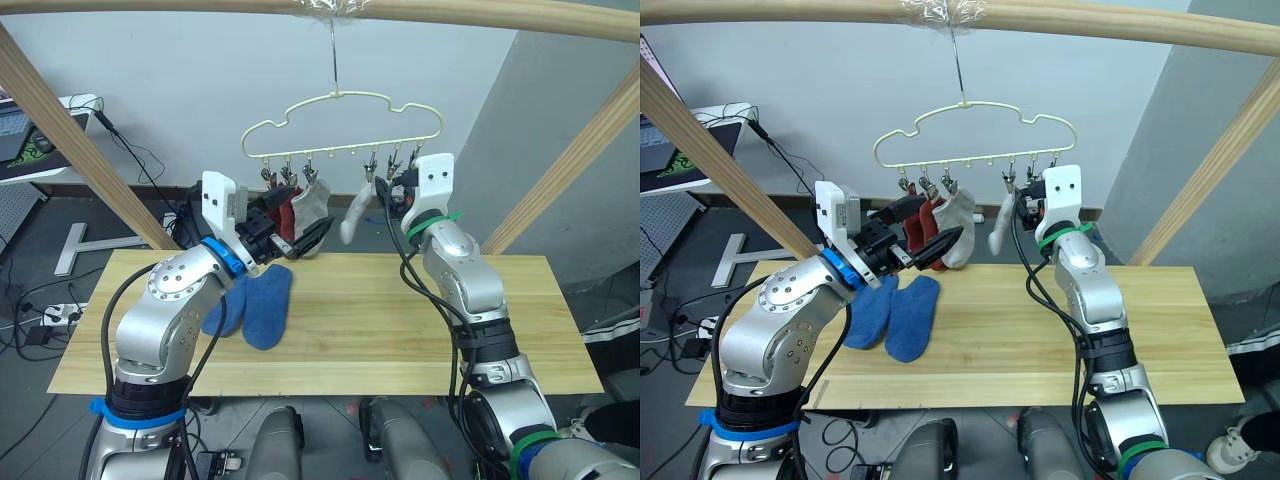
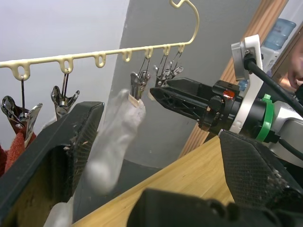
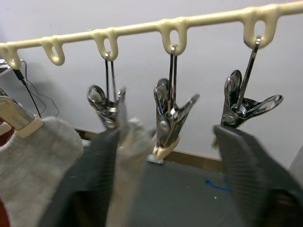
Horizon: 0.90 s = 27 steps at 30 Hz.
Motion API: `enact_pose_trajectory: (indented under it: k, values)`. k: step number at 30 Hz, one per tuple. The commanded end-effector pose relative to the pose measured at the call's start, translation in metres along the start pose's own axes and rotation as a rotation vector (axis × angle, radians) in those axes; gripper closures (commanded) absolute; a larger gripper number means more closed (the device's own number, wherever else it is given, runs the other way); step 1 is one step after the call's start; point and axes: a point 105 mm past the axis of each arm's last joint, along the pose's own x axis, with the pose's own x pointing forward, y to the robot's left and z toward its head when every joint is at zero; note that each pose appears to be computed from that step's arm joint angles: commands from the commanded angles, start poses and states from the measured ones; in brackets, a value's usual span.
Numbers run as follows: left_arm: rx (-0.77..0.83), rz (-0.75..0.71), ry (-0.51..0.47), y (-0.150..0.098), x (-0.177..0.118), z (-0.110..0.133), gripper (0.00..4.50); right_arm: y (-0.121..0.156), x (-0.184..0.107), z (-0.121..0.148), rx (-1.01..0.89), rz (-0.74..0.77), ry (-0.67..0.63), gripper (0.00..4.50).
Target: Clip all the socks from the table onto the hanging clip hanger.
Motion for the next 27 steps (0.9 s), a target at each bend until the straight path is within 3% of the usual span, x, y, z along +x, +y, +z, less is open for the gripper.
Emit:
enact_pose_trajectory:
  k: [1,8,11,15,26,27]
  values:
    - [0.049,-0.023,-0.052,-0.005,0.001,0.017,0.0,-0.002,0.004,0.02,-0.001,-0.018,-0.07,0.03]
    - [0.053,-0.022,-0.051,-0.004,0.001,0.018,0.0,-0.003,0.007,0.023,0.011,-0.024,-0.083,0.03]
    - [0.052,-0.021,-0.049,-0.004,0.001,0.018,0.0,-0.003,0.007,0.022,0.012,-0.025,-0.083,0.65]
    - [0.054,-0.019,-0.048,-0.004,0.0,0.018,0.0,-0.002,0.005,0.023,0.011,-0.013,-0.084,2.0]
    - [0.05,-0.02,-0.052,-0.005,-0.001,0.018,0.0,0.004,-0.017,0.023,-0.002,0.016,-0.088,2.0]
    - [0.05,-0.025,-0.053,-0.006,0.0,0.019,0.0,0.002,-0.016,0.021,0.014,0.002,-0.076,2.2]
